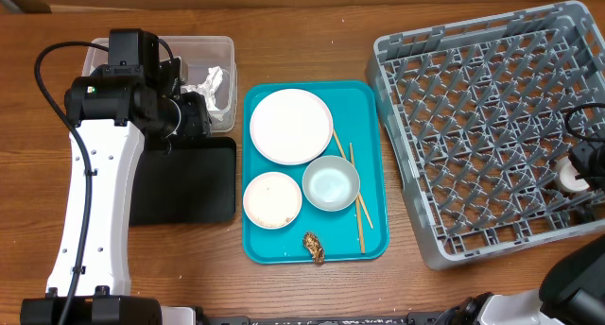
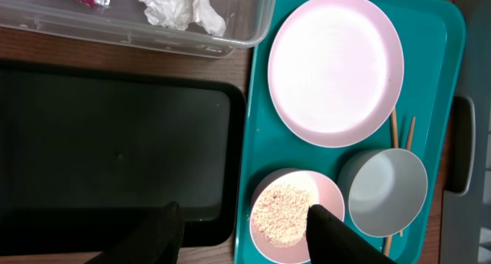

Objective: Sort waste into correct bins and load items into the dishwasher
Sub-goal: 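Lower the cup upside down into the dish rack's right side, then open the right gripper and lift it off the cup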

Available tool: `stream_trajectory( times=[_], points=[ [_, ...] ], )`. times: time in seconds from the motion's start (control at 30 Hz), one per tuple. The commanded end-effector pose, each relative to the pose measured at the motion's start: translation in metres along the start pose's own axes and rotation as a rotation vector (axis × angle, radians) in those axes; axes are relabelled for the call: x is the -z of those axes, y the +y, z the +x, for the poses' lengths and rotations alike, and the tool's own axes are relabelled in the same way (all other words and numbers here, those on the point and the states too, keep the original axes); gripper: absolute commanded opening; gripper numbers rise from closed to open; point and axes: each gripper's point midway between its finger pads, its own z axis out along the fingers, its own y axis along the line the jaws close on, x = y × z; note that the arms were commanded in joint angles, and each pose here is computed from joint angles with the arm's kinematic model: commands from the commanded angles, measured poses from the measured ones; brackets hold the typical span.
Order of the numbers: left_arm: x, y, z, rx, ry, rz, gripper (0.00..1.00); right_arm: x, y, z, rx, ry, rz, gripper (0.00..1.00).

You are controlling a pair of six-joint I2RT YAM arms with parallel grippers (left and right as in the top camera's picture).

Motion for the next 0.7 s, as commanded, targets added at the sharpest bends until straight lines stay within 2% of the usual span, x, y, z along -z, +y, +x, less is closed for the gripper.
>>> stream_trajectory(
  times=[0.0,0.2,0.47,0.57,0.67],
  points=[
    [0.005,-0.002,-0.004,-0.017,-0.019,-0.001,0.54,0.002,-0.009,-0.010,-0.041,-0.047,0.051,0.17],
    [0.005,-0.001,-0.003,-0.017,-0.016,-0.002,0.54,0.006,-0.006,-0.031,-0.083,-0.130,0.041,0.22],
    [0.005,-0.001,-0.003,-0.022,-0.015,-0.003,0.54,0.009,0.000,-0.049,-0.096,-0.204,0.011,0.23],
    [0.005,-0.001,-0.003,-0.021,-0.016,-0.003,0.54,0.009,0.008,-0.039,-0.097,-0.155,-0.038,0.28],
    [0.005,-0.001,-0.003,-0.021,-0.016,-0.003,0.55,0.013,0.015,-0.022,-0.084,-0.085,-0.088,0.28]
  ],
)
